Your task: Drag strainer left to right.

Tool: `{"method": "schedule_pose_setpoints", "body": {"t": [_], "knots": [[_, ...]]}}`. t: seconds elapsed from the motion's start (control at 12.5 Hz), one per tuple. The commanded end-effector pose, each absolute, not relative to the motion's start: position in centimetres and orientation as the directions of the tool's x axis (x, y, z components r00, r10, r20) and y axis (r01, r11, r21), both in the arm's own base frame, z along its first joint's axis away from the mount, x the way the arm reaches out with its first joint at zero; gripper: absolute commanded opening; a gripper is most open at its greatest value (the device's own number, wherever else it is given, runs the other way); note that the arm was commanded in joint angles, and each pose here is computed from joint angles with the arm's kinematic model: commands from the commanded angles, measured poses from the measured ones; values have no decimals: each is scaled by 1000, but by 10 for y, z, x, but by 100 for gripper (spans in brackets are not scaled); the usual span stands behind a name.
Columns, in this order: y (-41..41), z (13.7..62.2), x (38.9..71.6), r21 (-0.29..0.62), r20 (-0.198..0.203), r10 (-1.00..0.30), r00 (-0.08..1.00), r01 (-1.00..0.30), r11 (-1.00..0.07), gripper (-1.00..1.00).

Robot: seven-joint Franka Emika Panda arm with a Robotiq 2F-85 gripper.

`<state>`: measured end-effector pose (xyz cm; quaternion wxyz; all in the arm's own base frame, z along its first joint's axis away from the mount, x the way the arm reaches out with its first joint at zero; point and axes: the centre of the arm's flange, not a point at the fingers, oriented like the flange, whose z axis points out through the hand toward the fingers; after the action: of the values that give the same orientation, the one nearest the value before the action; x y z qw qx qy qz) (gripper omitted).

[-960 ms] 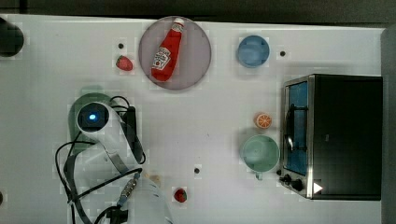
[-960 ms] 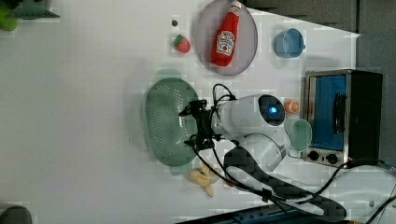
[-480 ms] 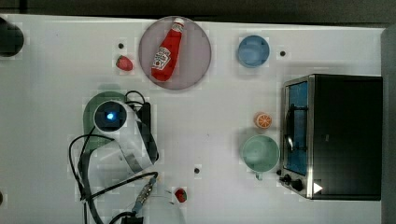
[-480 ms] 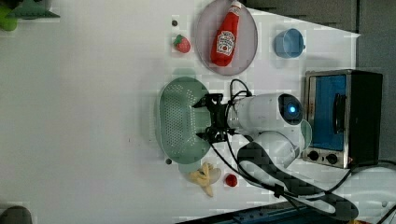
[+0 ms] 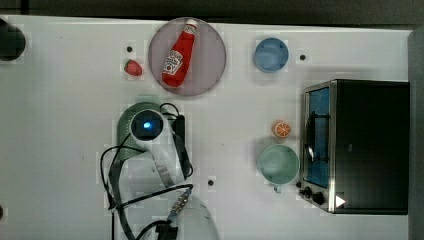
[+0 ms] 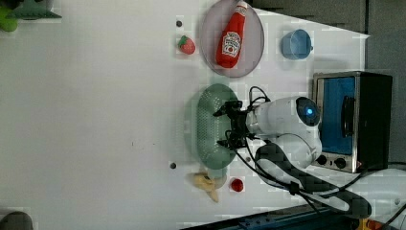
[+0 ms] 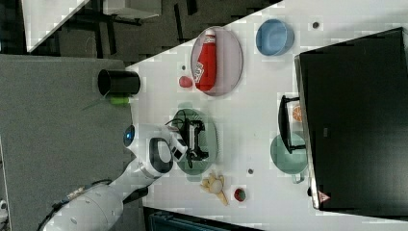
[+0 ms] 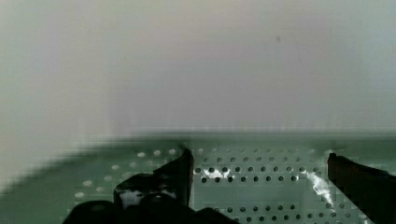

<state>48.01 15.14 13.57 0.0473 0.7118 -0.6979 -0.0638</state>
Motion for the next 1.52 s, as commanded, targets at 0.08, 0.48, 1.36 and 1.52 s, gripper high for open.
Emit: {"method": "schedule_pose_setpoints", "body": {"t": [0.08, 0.48, 1.36, 1.52], "knots": [[109, 151, 495, 123, -24, -1000, 16, -992, -19, 100], [71, 149, 492, 134, 0, -999, -32, -990, 32, 100], [-38, 147, 496, 134, 49, -999, 1, -991, 5, 100], [-56, 147, 494, 136, 58, -998, 7, -991, 1, 100]]}}
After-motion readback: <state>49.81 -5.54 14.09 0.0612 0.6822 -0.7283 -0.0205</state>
